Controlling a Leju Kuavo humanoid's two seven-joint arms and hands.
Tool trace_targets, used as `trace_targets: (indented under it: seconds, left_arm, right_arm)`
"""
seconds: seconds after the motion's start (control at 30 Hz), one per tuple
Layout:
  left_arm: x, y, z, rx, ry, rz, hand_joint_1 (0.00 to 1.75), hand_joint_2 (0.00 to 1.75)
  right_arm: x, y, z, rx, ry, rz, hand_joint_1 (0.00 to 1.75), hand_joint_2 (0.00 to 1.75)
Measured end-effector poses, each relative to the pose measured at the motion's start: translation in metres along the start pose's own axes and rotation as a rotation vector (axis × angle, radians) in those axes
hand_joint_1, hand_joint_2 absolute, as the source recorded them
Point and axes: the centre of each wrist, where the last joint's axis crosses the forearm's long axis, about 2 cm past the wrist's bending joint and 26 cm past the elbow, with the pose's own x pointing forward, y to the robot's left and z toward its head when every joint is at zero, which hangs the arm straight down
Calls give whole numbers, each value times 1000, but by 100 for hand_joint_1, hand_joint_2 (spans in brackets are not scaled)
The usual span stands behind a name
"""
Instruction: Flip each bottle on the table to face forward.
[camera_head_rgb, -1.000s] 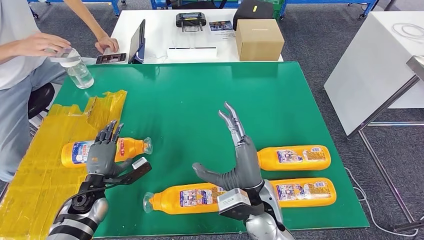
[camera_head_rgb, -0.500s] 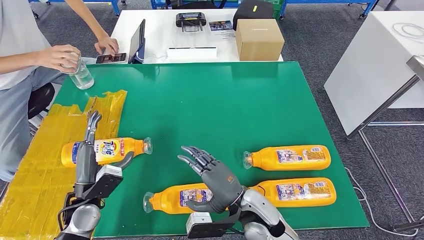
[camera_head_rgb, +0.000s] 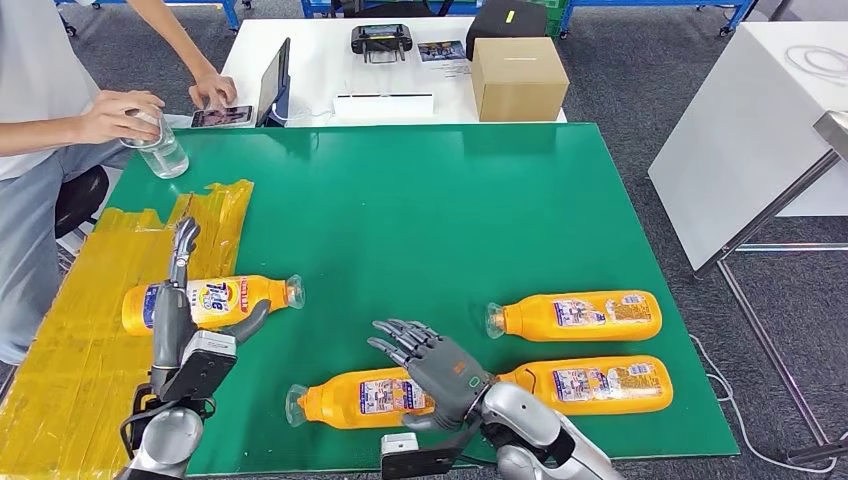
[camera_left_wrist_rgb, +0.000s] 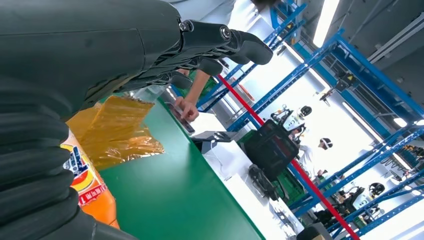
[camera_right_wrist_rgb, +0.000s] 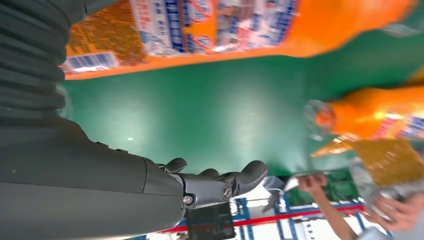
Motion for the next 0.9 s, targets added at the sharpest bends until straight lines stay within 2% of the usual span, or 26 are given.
trace_targets:
  seconds: [0.17, 0.67, 0.9]
  left_arm:
    - [0, 0, 4, 0, 13, 6, 0, 175]
    - [1, 2, 10, 5, 40, 12, 0, 175]
    - [3, 1, 10, 6, 52, 19, 0, 175]
  right_arm:
    - [-6, 3, 3, 17, 72, 82, 0, 175]
    - [-11, 8, 7, 40, 136, 152, 0, 175]
    - [-16, 7, 7, 21, 221, 216, 0, 175]
